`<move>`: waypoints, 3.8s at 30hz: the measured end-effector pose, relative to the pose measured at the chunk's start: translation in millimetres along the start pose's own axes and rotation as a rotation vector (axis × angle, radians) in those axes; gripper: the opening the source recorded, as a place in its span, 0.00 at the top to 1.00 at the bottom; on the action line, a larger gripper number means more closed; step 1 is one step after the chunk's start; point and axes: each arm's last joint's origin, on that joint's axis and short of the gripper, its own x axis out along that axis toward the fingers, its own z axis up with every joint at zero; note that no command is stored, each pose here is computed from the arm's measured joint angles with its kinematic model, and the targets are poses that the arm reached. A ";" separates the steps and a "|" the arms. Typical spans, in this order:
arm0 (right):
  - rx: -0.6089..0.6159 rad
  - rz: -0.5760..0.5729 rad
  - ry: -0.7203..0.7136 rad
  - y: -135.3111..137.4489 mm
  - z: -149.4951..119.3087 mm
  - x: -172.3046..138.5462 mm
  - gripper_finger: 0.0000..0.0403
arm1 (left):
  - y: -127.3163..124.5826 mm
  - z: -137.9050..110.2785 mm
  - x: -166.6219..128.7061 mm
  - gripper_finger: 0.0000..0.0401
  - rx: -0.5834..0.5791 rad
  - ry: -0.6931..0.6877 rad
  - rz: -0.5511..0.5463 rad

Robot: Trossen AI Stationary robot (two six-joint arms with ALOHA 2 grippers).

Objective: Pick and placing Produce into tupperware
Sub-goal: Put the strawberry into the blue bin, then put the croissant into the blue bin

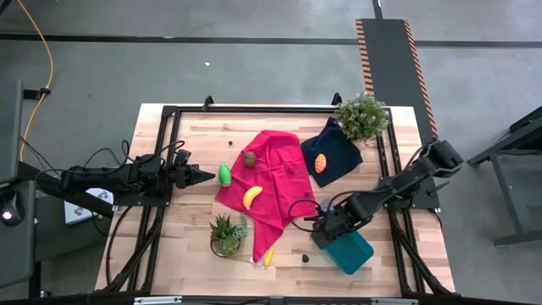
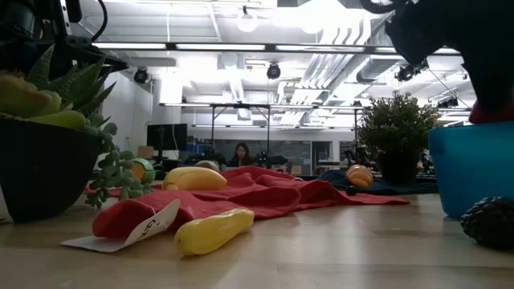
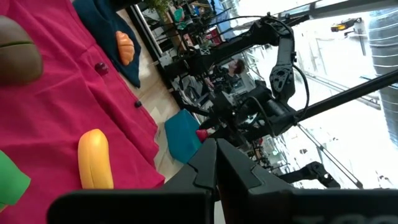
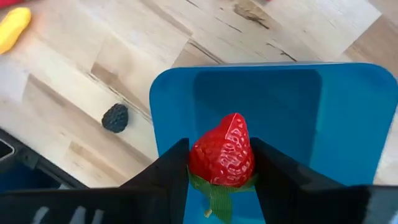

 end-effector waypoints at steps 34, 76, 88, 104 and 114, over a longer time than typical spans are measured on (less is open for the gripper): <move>0.096 0.002 0.024 5.7 0.6 12.4 0.54 | 0.0 0.0 0.0 1.00 0.000 0.000 0.000; -0.154 0.544 -0.434 -34.9 11.1 -133.0 0.54 | 0.0 0.0 0.0 1.00 -0.001 0.000 0.000; -0.290 0.495 -0.691 -92.4 3.3 -179.0 0.54 | 0.0 0.0 0.0 1.00 -0.001 0.000 0.000; -0.245 0.168 -0.696 -135.5 -0.2 -172.2 0.54 | 0.8 0.7 0.0 1.00 -0.001 -0.029 0.019; 0.042 0.166 -0.679 -135.9 8.3 -167.1 0.54 | 0.8 1.0 0.0 1.00 -0.001 -0.036 0.022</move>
